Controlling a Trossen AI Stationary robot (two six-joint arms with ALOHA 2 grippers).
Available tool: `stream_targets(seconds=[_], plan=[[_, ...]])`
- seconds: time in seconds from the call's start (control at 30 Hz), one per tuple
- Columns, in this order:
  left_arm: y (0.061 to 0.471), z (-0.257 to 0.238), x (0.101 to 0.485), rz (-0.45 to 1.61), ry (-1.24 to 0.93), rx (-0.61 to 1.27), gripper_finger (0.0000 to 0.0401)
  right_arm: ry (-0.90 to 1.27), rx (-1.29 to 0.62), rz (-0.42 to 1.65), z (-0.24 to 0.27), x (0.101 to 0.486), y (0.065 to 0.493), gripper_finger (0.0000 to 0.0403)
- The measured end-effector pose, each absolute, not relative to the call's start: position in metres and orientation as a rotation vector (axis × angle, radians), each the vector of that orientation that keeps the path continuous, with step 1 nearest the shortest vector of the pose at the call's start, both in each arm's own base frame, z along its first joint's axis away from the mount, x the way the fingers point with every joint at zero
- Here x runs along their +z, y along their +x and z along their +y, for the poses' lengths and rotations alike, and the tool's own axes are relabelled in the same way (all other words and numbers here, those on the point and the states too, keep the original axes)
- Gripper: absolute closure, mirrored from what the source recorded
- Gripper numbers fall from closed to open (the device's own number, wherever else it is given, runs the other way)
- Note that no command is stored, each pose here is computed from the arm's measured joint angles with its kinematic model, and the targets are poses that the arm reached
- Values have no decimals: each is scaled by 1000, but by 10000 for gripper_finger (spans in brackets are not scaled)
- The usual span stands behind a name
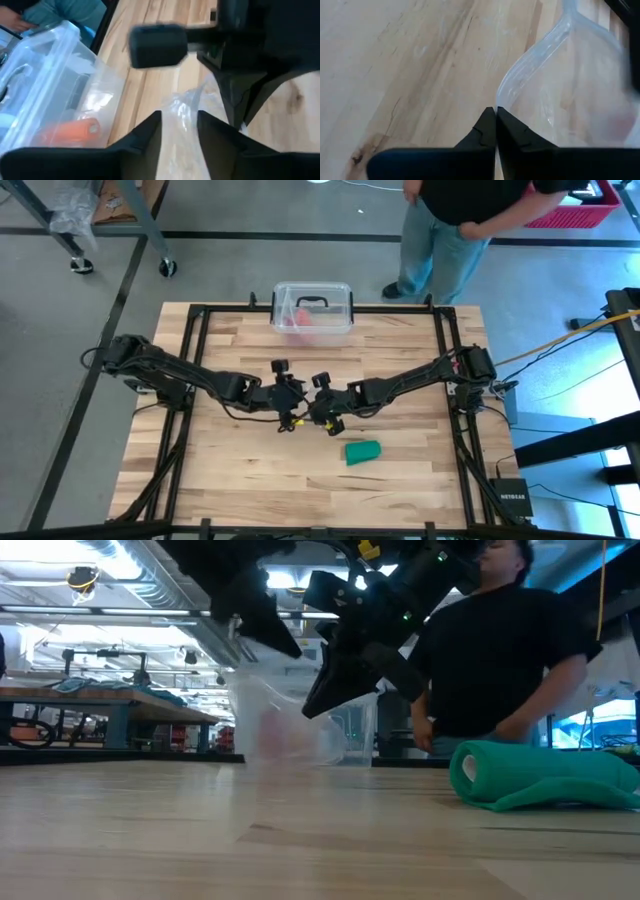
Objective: Roll bandage
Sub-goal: Open the transparent zip bag
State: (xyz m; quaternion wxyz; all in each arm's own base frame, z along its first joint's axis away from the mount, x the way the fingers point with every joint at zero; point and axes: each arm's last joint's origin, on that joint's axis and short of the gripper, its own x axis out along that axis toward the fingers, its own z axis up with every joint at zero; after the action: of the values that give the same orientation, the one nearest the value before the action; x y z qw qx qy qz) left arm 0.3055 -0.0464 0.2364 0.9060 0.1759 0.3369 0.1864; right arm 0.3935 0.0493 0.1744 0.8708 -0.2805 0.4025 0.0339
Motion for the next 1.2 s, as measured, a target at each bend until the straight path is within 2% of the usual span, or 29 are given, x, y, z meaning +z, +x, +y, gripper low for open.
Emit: stream_targets(seconds=[0.2,0.4,0.53,0.93,1.1,1.2], plan=[[297,-46,250,729,284,391,244,-589,67,847,49,174,393,398],[297,-49,246,780,194,213,237,-589,67,847,49,174,393,398],[297,-49,246,792,222,186,237,-588,67,847,49,174,393,398],[305,-37,227,866,299,308,237,-587,66,848,49,174,393,398],[305,-30,229,845,337,436,238,-585,65,844,49,174,393,398],[305,-28,229,842,328,456,257,-585,64,843,49,175,393,398]])
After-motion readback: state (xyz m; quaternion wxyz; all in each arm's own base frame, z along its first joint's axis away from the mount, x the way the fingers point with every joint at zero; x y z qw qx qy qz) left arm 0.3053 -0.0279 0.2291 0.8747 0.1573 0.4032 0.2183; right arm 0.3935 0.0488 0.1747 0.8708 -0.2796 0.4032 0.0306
